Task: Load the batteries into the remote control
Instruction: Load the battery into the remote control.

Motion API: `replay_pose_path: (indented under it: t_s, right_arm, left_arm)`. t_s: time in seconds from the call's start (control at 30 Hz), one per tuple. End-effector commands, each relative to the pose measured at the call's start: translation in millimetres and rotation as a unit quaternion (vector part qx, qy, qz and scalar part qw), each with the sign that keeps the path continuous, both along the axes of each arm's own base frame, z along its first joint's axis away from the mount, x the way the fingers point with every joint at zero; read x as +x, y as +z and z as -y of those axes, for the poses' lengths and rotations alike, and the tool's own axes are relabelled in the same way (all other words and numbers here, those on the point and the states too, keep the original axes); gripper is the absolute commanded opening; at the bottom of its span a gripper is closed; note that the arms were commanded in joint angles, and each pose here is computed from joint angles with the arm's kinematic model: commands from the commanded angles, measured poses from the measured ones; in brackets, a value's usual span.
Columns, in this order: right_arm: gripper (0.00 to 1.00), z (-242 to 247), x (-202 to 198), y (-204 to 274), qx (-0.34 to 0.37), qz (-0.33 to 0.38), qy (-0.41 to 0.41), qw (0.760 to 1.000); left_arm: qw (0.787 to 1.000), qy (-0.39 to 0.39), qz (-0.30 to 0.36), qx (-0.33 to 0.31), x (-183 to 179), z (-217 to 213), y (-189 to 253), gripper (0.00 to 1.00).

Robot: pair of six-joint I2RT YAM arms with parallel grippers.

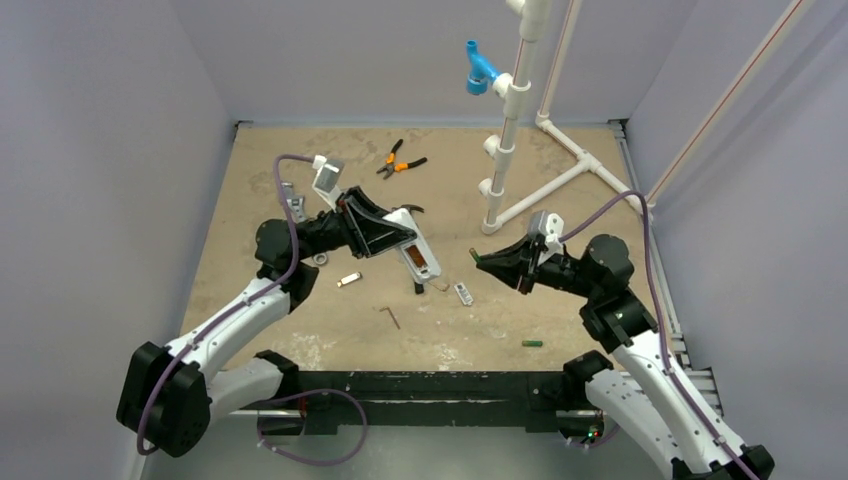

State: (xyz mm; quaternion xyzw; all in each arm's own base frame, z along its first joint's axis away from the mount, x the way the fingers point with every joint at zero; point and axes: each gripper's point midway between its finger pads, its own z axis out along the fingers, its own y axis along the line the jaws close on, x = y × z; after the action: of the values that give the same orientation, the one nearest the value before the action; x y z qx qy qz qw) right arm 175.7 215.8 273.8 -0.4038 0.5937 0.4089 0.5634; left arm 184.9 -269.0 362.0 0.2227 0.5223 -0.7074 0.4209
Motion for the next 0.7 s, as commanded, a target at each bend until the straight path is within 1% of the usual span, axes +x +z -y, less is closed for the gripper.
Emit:
replay_pose_path:
  t_s: [0.0, 0.13, 0.27, 0.37, 0.4, 0.47, 0.67]
  right_arm:
    - [0.0, 15, 23, 23, 0.018, -0.023, -0.1, 0.995]
    - [0.0, 25, 36, 20, 0.003, -0.062, -0.151, 0.987]
    - [0.0, 34, 56, 11, 0.006, -0.09, -0.209, 0.974]
    - [0.0, 41, 66, 8, 0.002, -0.128, -0.249, 0.96]
    - [0.0, 40, 68, 7, -0.001, -0.138, -0.25, 0.958]
    - [0.0, 36, 65, 2, -0.023, -0.137, -0.23, 0.963]
    - [0.0, 29, 75, -16, -0.006, -0.197, -0.242, 0.95]
  left_arm:
    - [0.993, 0.098, -0.041, 0.04, 31, -1, -17, 0.0]
    - [0.99, 0.118, -0.072, 0.042, 40, -2, -30, 0.0]
    - [0.988, 0.119, -0.09, 0.022, 46, -1, -37, 0.0]
    - [0.986, 0.125, -0.104, 0.02, 51, -1, -41, 0.0]
    - [0.985, 0.13, -0.11, 0.024, 53, -1, -43, 0.0]
    - [0.984, 0.136, -0.115, 0.033, 56, -1, -47, 0.0]
    - [0.982, 0.14, -0.115, 0.044, 56, -1, -46, 0.0]
